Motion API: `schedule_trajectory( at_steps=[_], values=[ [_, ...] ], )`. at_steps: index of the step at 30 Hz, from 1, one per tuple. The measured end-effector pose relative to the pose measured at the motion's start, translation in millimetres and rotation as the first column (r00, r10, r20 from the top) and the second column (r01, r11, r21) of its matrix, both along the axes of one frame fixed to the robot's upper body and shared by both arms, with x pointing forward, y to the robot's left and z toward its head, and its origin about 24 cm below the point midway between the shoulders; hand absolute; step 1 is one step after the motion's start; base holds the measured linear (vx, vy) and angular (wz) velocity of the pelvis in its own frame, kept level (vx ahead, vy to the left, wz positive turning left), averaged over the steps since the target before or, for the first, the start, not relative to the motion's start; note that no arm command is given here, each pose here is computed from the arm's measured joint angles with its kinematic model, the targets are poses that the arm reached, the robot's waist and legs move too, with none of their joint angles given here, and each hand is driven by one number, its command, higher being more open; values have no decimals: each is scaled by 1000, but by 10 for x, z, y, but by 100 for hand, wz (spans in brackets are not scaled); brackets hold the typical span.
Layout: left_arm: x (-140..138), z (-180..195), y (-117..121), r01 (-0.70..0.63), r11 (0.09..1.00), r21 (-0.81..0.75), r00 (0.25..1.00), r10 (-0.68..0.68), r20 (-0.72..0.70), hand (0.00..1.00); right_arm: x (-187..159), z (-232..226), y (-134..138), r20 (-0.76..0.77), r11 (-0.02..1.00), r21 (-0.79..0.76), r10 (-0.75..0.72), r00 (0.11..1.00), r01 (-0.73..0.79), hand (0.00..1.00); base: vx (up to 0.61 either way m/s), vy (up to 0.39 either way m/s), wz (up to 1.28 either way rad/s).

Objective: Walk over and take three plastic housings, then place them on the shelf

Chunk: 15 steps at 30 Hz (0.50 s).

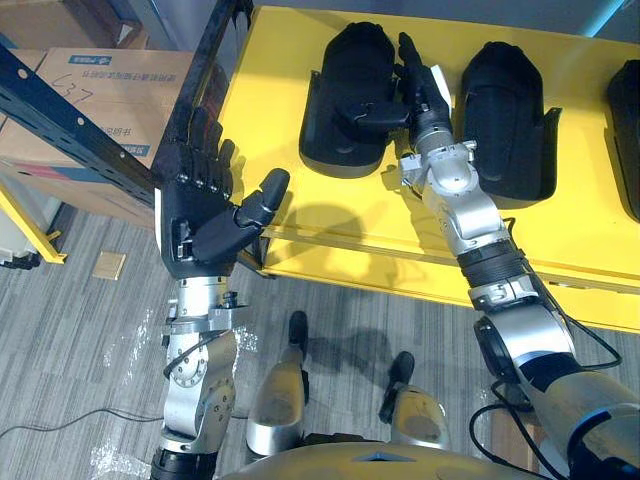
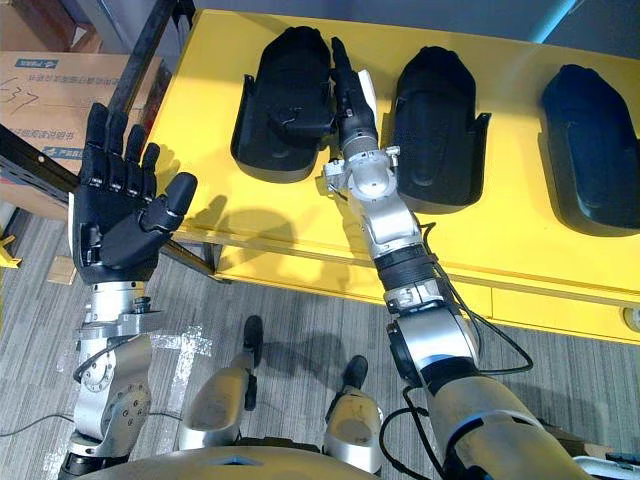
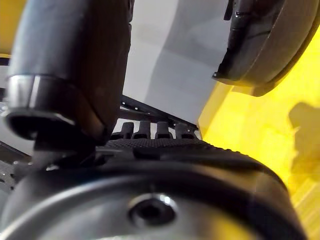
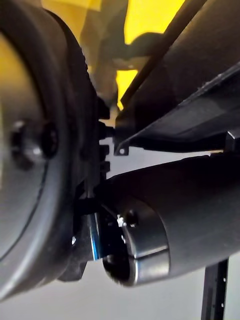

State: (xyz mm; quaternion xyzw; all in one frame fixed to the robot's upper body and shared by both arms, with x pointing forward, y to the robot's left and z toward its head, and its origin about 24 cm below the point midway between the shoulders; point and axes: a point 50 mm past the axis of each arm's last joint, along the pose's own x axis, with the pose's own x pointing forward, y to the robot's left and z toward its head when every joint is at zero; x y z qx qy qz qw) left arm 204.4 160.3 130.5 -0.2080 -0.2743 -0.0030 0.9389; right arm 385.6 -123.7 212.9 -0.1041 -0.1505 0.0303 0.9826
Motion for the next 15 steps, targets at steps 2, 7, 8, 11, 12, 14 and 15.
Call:
schedule_trajectory(
  at_steps=[2,7,8,11,12,14,15],
  values=[
    [3,-9,-8,3,1000,-1,1000,-3,-5,100,8,3,-1,0,1000,-1,-4,1000,4,100,0,0,0],
    [4,-18,-43,19,1000,-4,1000,-19,-9,100,21,48,-1,22,999,6,-33,999,33,100,0,0,0],
    [4,-20,-57,25,1000,-4,1000,-25,-9,100,15,65,-4,35,999,13,-42,998,42,100,0,0,0],
    [3,-23,-73,32,999,-5,999,-32,-11,100,-146,201,20,135,998,53,-29,990,22,100,2,-3,-10],
    [4,-24,-70,29,1000,-6,999,-29,-12,100,-277,270,49,203,997,70,-5,979,-9,100,6,-9,-19],
    [5,-26,-68,27,1000,-5,1000,-27,-14,100,-458,350,78,289,995,85,26,957,-53,100,22,-27,-24],
    [5,-26,-63,25,1000,0,1000,-25,-15,100,-631,387,85,351,991,97,51,935,-90,100,35,-39,-26]
  ],
)
